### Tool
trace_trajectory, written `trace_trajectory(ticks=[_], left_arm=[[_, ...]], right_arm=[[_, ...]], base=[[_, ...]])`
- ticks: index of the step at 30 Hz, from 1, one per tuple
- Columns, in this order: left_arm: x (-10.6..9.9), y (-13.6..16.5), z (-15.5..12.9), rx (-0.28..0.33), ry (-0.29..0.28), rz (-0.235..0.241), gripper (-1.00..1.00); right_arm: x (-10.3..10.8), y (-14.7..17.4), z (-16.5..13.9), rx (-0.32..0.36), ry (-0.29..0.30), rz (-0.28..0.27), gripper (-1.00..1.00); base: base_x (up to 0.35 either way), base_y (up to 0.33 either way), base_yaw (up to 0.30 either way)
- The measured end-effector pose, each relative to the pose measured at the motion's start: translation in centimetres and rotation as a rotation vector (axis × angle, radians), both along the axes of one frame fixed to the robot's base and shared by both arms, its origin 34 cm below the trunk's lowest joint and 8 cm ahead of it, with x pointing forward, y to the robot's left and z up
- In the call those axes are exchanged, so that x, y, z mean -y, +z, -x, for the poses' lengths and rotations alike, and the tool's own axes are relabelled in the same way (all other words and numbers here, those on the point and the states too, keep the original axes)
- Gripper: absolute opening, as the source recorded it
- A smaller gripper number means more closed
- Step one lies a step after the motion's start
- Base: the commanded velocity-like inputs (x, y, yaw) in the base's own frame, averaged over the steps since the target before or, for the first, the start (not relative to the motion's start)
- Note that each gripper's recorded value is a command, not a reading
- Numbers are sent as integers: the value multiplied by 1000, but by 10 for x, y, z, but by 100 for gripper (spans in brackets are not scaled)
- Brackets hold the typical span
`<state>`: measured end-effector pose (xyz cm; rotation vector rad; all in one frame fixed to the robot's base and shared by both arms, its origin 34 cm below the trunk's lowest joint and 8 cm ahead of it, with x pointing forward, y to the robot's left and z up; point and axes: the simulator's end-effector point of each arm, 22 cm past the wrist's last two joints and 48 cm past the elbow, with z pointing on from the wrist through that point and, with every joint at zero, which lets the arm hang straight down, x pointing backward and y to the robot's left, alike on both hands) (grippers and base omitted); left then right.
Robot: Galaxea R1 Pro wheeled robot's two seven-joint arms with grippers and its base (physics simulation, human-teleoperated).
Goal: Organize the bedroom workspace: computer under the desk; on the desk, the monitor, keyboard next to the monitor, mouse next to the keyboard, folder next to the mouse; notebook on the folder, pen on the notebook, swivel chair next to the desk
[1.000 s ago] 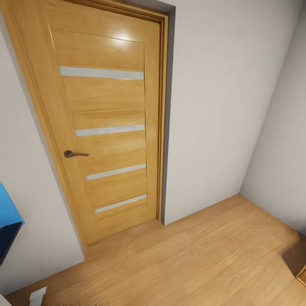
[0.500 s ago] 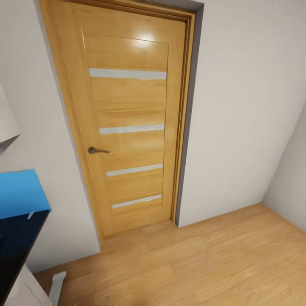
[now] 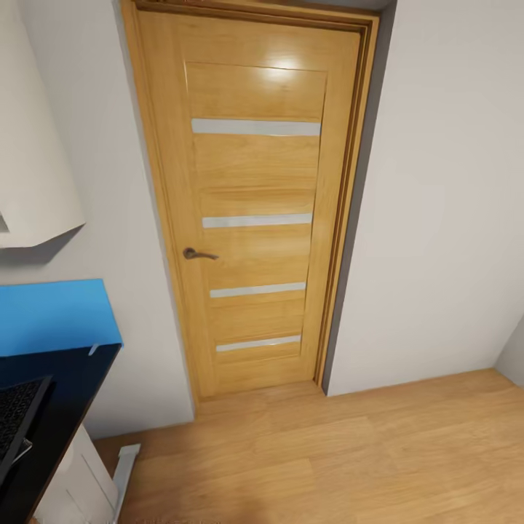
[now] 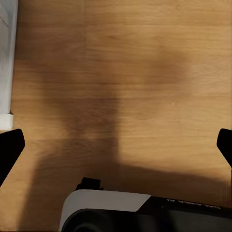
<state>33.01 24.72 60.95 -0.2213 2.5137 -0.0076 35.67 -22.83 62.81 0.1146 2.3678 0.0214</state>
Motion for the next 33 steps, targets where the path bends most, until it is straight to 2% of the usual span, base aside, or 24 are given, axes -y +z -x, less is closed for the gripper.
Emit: trace_trajectory(ticks=[10, 23, 33], left_arm=[[-1, 0, 0, 1, 0, -1, 100], [-1, 0, -1, 2, 1, -2, 100], [-2, 0, 0, 2, 1, -2, 100]], right_arm=[[0, 0, 0, 0, 0, 0, 100], [0, 1, -1, 3, 2, 1, 100], [1, 6, -6, 36, 0, 3, 100]], base=[[0, -209, 280], [0, -18, 281], [0, 0, 282]])
